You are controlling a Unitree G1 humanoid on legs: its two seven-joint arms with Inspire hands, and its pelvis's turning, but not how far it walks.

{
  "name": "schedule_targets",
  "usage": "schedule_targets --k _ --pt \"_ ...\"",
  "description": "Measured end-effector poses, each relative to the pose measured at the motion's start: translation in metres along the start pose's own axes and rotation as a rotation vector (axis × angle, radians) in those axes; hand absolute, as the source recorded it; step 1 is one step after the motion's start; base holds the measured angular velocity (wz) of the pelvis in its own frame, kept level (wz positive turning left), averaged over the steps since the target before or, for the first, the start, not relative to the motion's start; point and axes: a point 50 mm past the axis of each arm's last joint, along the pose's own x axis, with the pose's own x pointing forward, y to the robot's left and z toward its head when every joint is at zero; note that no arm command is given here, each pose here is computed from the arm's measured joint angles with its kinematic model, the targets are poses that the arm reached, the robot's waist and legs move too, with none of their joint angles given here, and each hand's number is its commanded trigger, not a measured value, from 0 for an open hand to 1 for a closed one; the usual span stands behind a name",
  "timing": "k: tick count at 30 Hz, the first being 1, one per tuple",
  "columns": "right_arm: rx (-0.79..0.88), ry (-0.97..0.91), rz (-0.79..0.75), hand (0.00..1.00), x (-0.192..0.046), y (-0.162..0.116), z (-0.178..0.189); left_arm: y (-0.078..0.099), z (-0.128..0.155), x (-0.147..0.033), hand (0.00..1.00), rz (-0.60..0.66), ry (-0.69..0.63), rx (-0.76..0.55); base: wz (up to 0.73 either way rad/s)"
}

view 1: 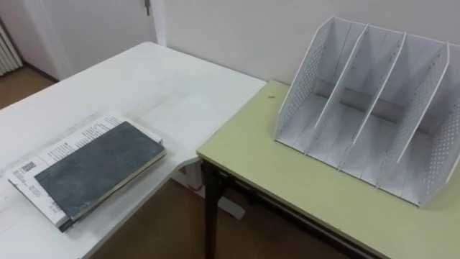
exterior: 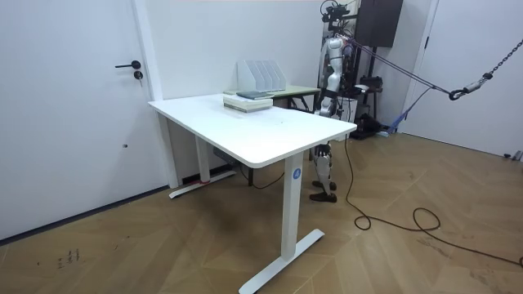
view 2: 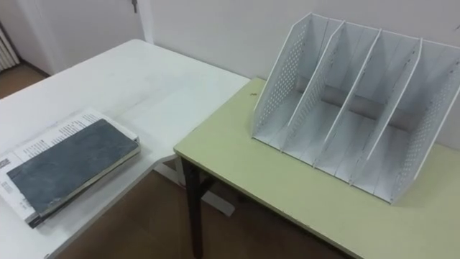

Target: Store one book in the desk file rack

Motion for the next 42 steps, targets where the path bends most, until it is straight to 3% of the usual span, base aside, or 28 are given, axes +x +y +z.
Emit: schedule_targets --k 4,13,16,21,25,30,35,37,42 --pt "-0.023 -0.024 0.012 0.00 0.000 0.001 0.004 0.012 0.026 -0.004 0.00 0.069 -0.084 0.166 0.01" --pt "-0.098 -0.085 0.050 0.00 0.004 0.012 0.019 0.013 0.056 -0.009 0.00 0.129 -0.161 0.529 0.00" --pt "-0.143 -0.097 0.076 0.00 0.005 0.016 0.028 0.027 0.093 -0.025 0.00 0.231 -0.309 0.617 0.00" --pt "-0.175 -0.109 0.102 0.00 0.006 0.021 0.031 0.021 0.121 -0.032 0.00 0.279 -0.383 0.773 0.00" --pt "-0.185 -0.111 0.103 0.00 0.006 0.021 0.032 0.000 0.162 -0.052 0.00 0.330 -0.604 0.798 0.02" --pt "-0.219 -0.119 0.120 0.00 0.006 0.023 0.034 -0.023 0.189 -0.072 0.00 0.337 -0.784 0.844 -0.03" --pt "-0.209 -0.116 0.130 0.00 0.006 0.023 0.033 -0.026 0.209 -0.105 0.00 0.432 -0.952 0.897 0.03" --pt "-0.197 -0.111 0.136 0.00 0.005 0.023 0.031 -0.023 0.218 -0.124 0.00 0.520 -1.047 0.921 0.06" --pt "-0.173 -0.108 0.136 0.00 0.005 0.020 0.029 -0.017 0.226 -0.150 0.00 0.693 -1.143 0.973 0.02"
